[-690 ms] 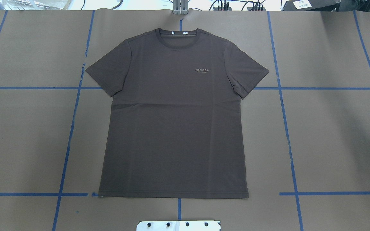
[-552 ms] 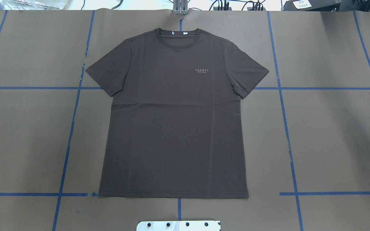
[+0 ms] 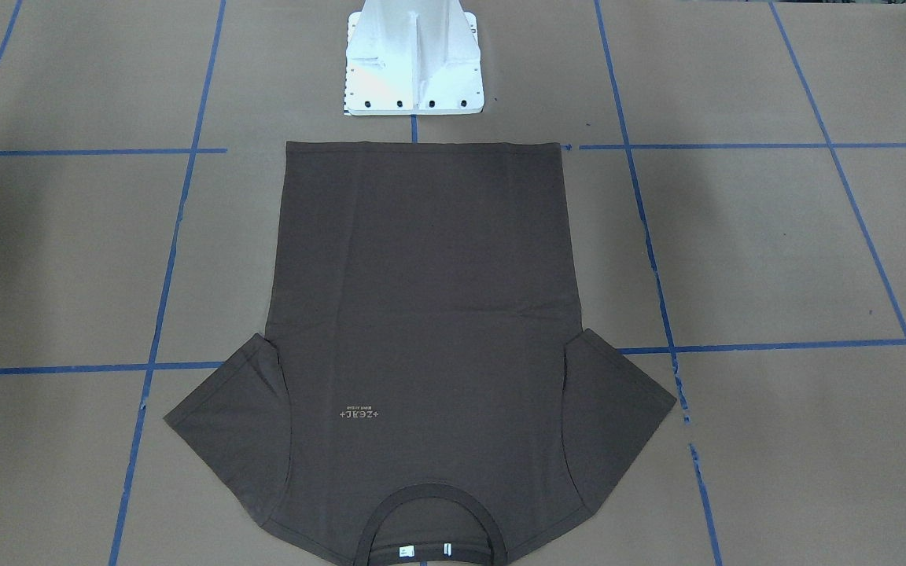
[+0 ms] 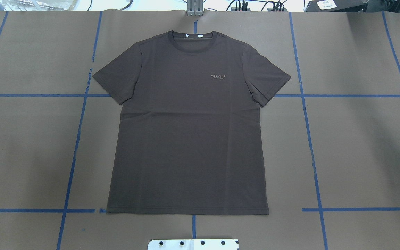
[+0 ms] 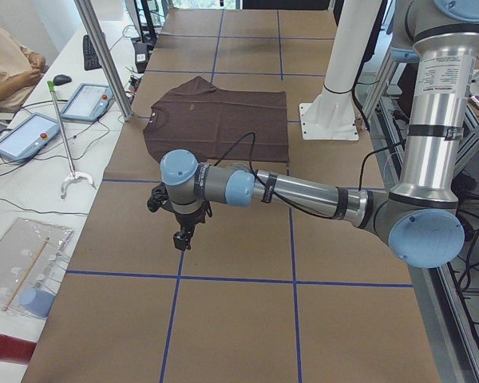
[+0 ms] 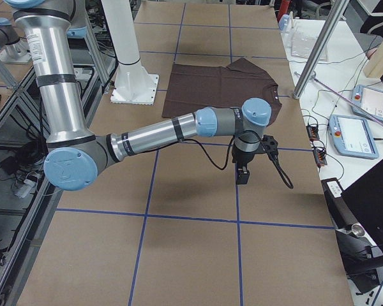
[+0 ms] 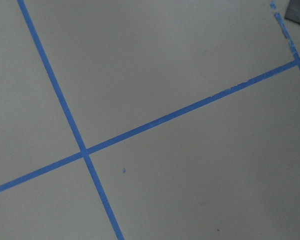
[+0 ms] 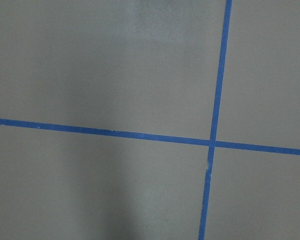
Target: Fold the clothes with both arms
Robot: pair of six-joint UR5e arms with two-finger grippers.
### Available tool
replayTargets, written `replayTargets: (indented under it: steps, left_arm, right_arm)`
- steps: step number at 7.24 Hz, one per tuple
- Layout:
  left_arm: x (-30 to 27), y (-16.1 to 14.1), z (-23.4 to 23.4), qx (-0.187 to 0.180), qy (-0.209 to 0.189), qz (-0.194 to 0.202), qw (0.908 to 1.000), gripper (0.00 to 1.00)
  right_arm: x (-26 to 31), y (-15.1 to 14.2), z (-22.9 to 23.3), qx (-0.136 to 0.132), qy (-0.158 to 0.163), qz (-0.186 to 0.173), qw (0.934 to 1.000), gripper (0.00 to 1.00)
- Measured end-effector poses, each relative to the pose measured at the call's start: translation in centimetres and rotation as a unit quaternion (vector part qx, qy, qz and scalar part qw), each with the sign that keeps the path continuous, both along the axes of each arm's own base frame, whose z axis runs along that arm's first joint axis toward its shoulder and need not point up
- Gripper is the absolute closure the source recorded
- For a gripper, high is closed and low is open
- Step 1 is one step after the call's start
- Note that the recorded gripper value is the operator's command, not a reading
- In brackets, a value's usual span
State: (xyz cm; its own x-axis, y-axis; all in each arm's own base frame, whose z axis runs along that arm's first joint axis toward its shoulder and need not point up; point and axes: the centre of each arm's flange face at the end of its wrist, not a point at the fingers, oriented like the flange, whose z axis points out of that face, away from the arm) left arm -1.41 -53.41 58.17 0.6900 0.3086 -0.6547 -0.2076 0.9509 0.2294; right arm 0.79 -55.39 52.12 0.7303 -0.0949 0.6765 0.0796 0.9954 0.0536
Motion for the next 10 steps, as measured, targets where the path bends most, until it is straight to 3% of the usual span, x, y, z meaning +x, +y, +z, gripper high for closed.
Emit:
replayTargets:
  steps: [2,5,8,10]
  left_arm:
    - [0.3,-2.4,-0.5,-0.020,0.012,-0.019,0.9996,0.00]
    - [0.7,-2.8,-1.0,0.039,0.055,-0.016,0.9976,0.00]
    - [0.7,-0.7,1.4,0.080,0.082,-0.022,0.9932,0.00]
    - [0.9,0.1,1.5,0.076,0.101,-0.025,0.9917,0.00]
  right_arm:
    - [-4.0,0.4,-0.5,-0.006,-0.046,-0.015,0.9988,0.00]
    - [-15.9,1.0,-2.1,0.009,-0.090,-0.002,0.9959,0.00]
    - [-24.5,0.8,-2.7,0.004,-0.086,0.088,0.9924,0.03]
    - [-30.4,-1.6,-4.7,-0.018,-0.110,0.156,0.9816,0.06]
